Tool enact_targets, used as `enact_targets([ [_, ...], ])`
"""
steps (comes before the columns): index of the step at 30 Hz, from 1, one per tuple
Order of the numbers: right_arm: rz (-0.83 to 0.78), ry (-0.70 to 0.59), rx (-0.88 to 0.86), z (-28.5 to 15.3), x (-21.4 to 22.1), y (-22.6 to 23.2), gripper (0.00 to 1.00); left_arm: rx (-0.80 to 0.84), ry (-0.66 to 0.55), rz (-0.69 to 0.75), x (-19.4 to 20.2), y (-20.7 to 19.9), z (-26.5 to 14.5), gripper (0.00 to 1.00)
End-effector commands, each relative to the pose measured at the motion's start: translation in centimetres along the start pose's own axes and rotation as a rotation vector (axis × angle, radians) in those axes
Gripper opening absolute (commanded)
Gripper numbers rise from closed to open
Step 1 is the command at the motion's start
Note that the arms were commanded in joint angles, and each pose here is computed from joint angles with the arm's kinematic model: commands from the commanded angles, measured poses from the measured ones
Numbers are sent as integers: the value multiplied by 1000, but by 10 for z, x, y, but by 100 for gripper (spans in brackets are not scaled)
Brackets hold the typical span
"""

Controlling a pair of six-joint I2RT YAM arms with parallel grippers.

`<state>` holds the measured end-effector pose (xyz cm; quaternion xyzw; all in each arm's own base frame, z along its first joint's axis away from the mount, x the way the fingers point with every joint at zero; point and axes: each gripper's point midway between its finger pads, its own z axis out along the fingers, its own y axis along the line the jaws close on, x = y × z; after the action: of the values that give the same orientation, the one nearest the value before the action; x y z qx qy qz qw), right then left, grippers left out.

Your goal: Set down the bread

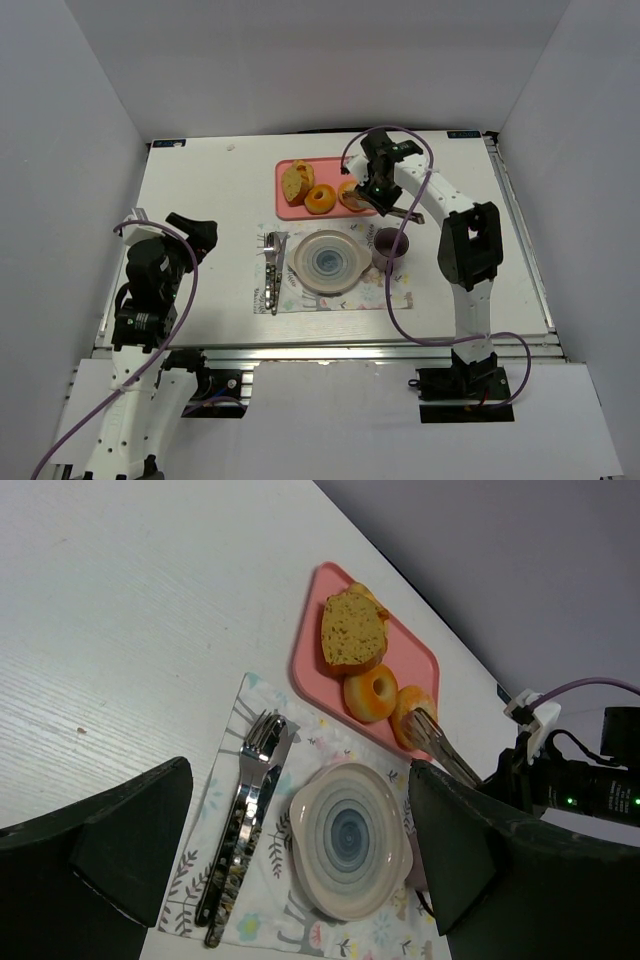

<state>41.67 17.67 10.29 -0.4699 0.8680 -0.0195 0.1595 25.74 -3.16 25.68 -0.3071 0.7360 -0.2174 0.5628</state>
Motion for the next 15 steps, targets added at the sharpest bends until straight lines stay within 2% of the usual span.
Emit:
enact_targets([
  [1, 1, -38, 31, -17, -11, -8, 5, -1, -16, -1, -3, 0, -1, 98],
  [3, 7, -69, 44, -25, -17, -10, 0, -1, -18, -2, -4, 0, -1, 98],
  [10, 34, -238, 99, -63, -39, -27, 0, 3, -16, -6, -4, -1, -3, 98],
  [15, 23, -352, 72, -92, -47, -16, 0, 5, -22, -8, -6, -2, -4, 98],
])
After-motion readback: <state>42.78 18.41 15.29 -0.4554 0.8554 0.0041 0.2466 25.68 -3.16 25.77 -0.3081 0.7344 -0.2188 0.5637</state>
